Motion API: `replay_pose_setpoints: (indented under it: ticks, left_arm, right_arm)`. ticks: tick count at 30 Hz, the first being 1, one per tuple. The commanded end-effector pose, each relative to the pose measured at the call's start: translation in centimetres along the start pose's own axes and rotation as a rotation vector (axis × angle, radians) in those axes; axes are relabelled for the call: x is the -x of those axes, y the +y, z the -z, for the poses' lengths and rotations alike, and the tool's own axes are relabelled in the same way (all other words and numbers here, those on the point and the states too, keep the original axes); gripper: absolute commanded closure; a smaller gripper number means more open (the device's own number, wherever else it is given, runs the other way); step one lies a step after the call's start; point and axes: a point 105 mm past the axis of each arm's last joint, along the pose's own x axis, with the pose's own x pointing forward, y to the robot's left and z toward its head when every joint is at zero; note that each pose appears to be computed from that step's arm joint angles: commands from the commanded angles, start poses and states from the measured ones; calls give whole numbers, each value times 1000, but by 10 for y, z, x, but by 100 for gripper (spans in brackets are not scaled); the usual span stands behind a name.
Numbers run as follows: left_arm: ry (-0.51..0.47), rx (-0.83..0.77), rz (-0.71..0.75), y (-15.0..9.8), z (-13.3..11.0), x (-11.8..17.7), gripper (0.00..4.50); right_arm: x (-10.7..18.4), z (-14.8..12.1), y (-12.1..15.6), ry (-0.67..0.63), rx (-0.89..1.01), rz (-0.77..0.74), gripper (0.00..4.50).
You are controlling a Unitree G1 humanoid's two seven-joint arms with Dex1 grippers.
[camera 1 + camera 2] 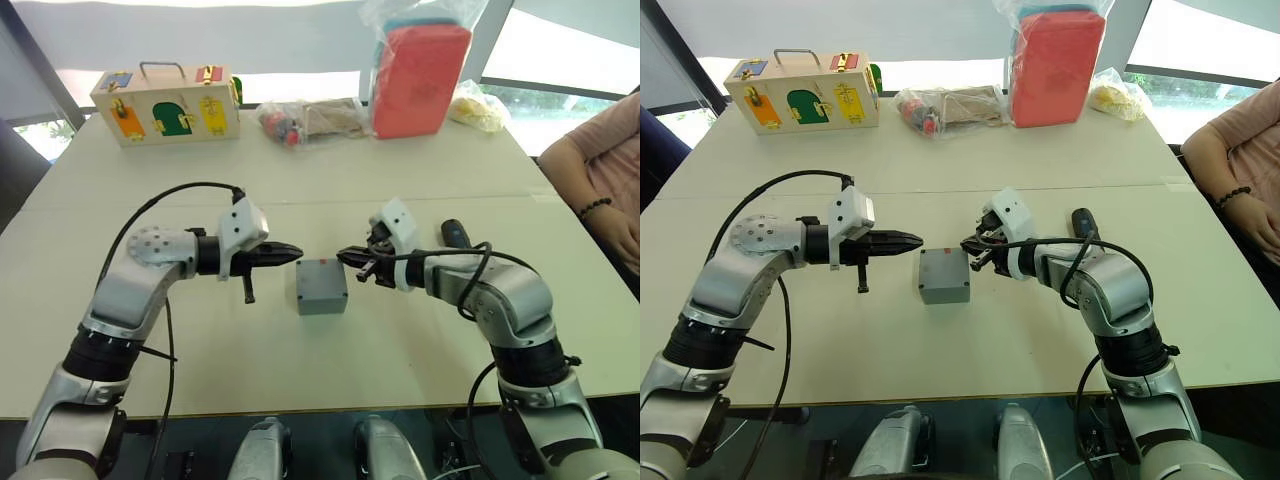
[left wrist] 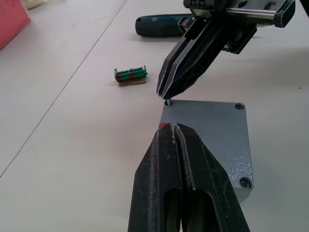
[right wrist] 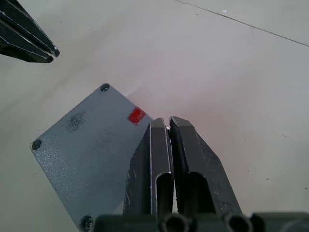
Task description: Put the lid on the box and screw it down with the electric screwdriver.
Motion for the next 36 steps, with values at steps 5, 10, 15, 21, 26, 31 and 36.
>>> replay_pose_setpoints:
  ticks: [5, 10, 15, 21, 26, 31, 36]
  left_arm:
    - [-27, -53, -1, -2, -14, 1, 450]
    - [-27, -50, 3, -3, -14, 1, 450]
    - [-34, -46, 20, -4, -14, 0, 450]
    - [-59, -48, 86, -10, -20, -1, 450]
    - [-86, -54, 118, -16, -23, -8, 450]
    - [-119, -48, 125, -19, -23, -17, 450]
    - [-137, -39, 125, -22, -20, -21, 450]
  right_arm:
    - [0, -8, 7, -21, 42, -36, 442]
    - [7, -13, 8, -33, 50, -50, 250]
    - [27, -28, -2, -59, 83, -3, 55]
    - [89, -46, -44, -6, 102, 174, 4]
    - [132, -19, -76, 224, 8, 312, 4]
    - [153, 6, -97, 405, -122, 431, 4]
    - [151, 20, -110, 512, -248, 485, 4]
